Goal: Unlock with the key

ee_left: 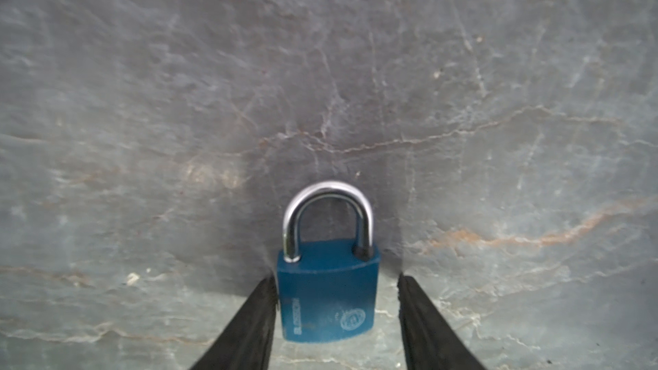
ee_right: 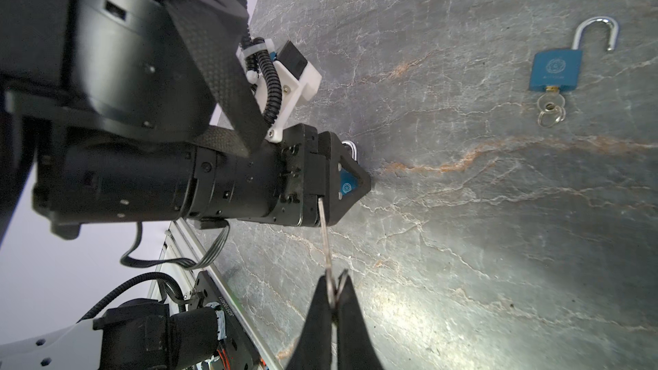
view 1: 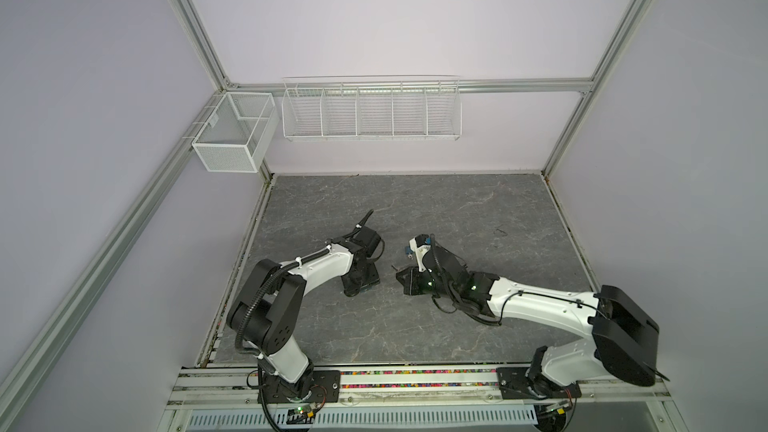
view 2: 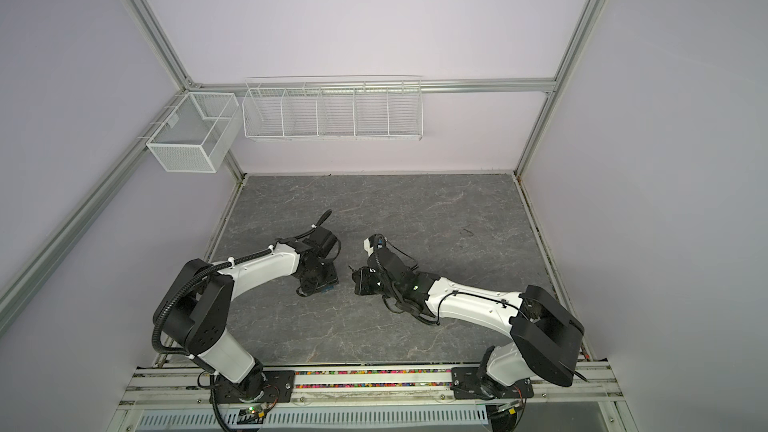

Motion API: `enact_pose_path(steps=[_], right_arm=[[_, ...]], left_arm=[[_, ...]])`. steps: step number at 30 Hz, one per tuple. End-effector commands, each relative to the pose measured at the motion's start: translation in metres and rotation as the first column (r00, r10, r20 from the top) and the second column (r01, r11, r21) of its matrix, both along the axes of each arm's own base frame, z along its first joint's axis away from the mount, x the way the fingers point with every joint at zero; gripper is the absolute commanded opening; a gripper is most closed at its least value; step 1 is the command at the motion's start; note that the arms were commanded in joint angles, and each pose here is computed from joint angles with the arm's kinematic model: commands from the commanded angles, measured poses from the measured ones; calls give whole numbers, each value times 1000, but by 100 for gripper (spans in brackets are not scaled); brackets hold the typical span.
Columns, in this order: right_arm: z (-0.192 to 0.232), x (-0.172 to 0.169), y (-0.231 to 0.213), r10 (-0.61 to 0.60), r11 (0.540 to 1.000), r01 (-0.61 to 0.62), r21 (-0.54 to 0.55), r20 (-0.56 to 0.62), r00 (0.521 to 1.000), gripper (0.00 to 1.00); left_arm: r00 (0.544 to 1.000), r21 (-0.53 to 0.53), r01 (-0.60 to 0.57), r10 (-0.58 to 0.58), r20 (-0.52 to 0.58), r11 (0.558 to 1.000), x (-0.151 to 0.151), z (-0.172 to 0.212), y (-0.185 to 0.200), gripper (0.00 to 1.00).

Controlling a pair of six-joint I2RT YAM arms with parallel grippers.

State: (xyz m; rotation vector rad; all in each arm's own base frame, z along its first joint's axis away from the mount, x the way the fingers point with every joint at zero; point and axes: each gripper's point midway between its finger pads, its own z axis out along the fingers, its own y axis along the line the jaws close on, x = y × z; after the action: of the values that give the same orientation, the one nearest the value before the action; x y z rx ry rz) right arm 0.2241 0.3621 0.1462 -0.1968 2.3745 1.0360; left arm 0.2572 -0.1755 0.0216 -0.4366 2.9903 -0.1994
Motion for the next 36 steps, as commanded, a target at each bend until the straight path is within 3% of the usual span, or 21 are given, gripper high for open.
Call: enact_pose_path(steps=[1,8,16,18,23,31,36], right_arm=[[-3,-2,-5,-14,1000,14,11,-21,1000,6],[-8,-4,-4,-20,999,22,35,-56,998,6],[-6,-6,-8,-36,997,43,68,-97,995,6],[-6,-8,-7,-45,995,56,84,-123,991,6],[-6,-11,-1,-52,978,87,187,-184,982,6],[14,-2,19,-72,943,112,314,-137,988,6],[23,12,28,-105,935,132,329,-98,990,6]], left_arm=[[1000,74,14,-11,-29,997,-11,-8,4,53],[998,107,21,-14,-69,994,-16,-27,7,39],[1000,86,-4,5,-13,996,-3,-8,2,1],[999,51,-38,36,36,998,7,10,-3,0],[967,-150,-168,192,166,974,34,74,-21,0],[903,-459,-250,376,207,852,47,151,-42,0],[884,-549,-245,417,213,799,44,179,-43,0]])
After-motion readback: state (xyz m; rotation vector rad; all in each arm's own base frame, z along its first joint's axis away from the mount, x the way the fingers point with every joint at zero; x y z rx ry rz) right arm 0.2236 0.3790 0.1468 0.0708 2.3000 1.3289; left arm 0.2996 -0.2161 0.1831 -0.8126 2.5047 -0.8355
